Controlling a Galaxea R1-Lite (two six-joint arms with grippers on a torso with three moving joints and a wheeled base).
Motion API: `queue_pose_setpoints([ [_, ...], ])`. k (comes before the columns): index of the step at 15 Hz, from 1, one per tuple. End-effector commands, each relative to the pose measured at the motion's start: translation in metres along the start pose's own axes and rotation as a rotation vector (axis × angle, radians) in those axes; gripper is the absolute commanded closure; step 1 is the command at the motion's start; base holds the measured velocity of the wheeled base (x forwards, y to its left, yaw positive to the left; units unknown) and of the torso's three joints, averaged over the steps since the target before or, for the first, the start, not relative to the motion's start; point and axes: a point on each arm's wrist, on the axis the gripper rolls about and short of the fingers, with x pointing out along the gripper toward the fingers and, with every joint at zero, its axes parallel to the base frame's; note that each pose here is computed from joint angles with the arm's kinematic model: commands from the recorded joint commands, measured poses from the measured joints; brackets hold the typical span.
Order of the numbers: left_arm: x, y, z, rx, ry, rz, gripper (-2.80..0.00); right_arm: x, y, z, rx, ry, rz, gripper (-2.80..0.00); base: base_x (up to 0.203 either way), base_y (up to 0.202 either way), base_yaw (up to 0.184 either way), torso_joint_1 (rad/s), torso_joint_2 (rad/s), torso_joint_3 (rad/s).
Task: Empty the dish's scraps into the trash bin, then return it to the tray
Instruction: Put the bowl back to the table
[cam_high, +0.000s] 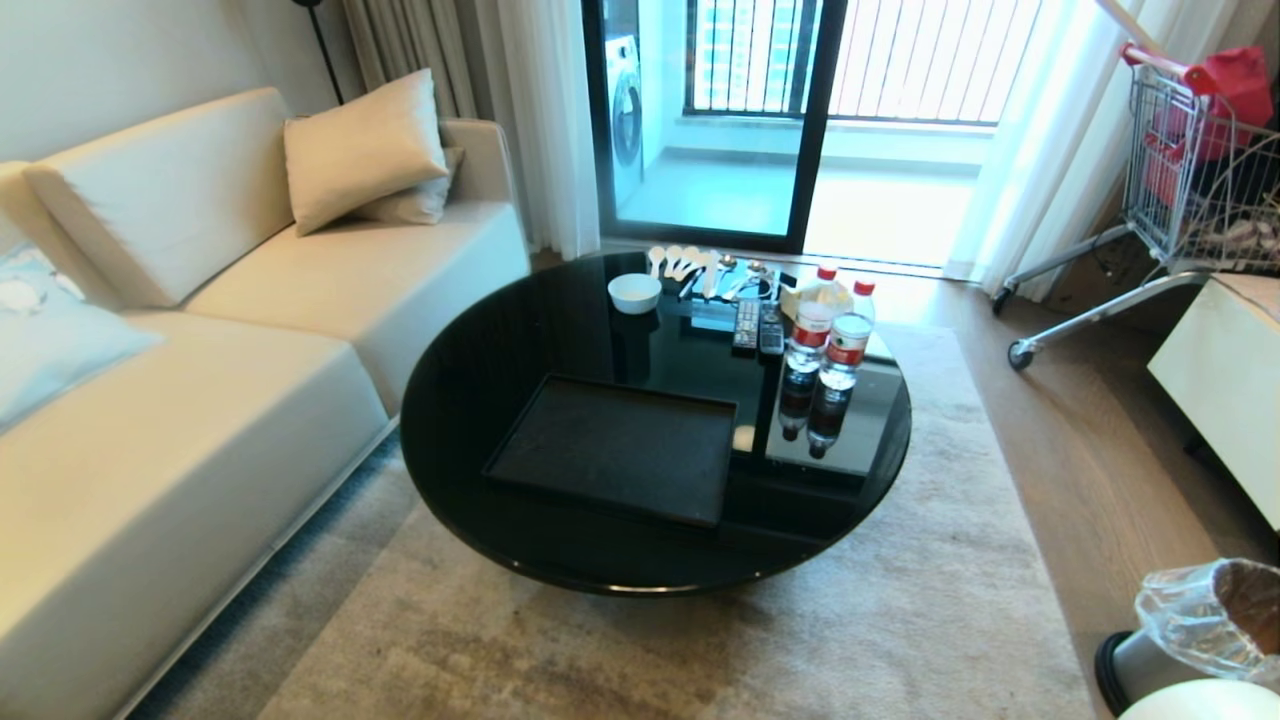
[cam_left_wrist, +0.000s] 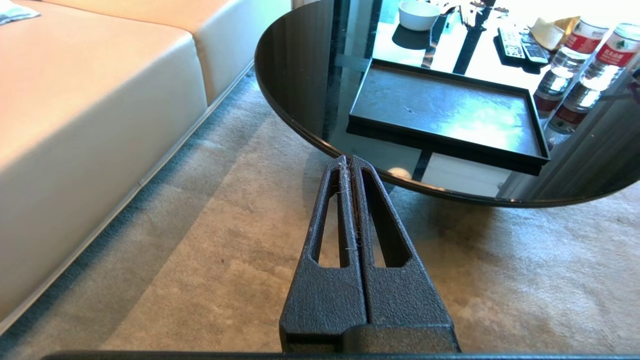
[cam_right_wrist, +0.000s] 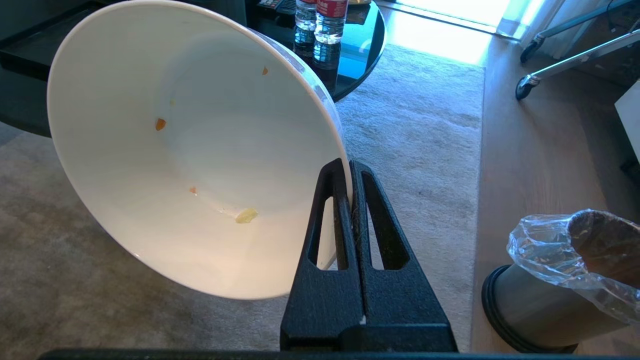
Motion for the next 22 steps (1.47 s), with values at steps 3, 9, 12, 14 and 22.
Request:
queue_pose_setpoints([
  [3,0.0000,0.0000,0.0000,0.001,-0.001,0.001,0.00,0.0001,0.0000,0.0001,-0.001,0.000,0.001,0.00,0.000,0.000,0.000,0.000,0.00,0.000],
  [9,0.0000,0.0000,0.0000,0.001,-0.001,0.001,0.00,0.0001,0.0000,0.0001,-0.001,0.000,0.002,0.00,0.000,0.000,0.000,0.000,0.00,0.000],
  [12,0.0000,0.0000,0.0000,-0.001,-0.001,0.001,0.00,0.0001,0.0000,0.0001,-0.001,0.001,0.001,0.00,0.091,0.000,0.001,0.000,0.00,0.002],
  [14,0.0000,0.0000,0.0000,-0.001,-0.001,0.001,0.00,0.0001,0.0000,0.0001,-0.001,0.000,0.001,0.00,0.188,0.000,0.001,0.003,0.00,0.003],
  [22,0.0000,0.0000,0.0000,-0.001,-0.001,0.001,0.00,0.0001,0.0000,0.0001,-0.001,0.001,0.001,0.00,0.155,0.000,0.001,0.003,0.00,0.002],
])
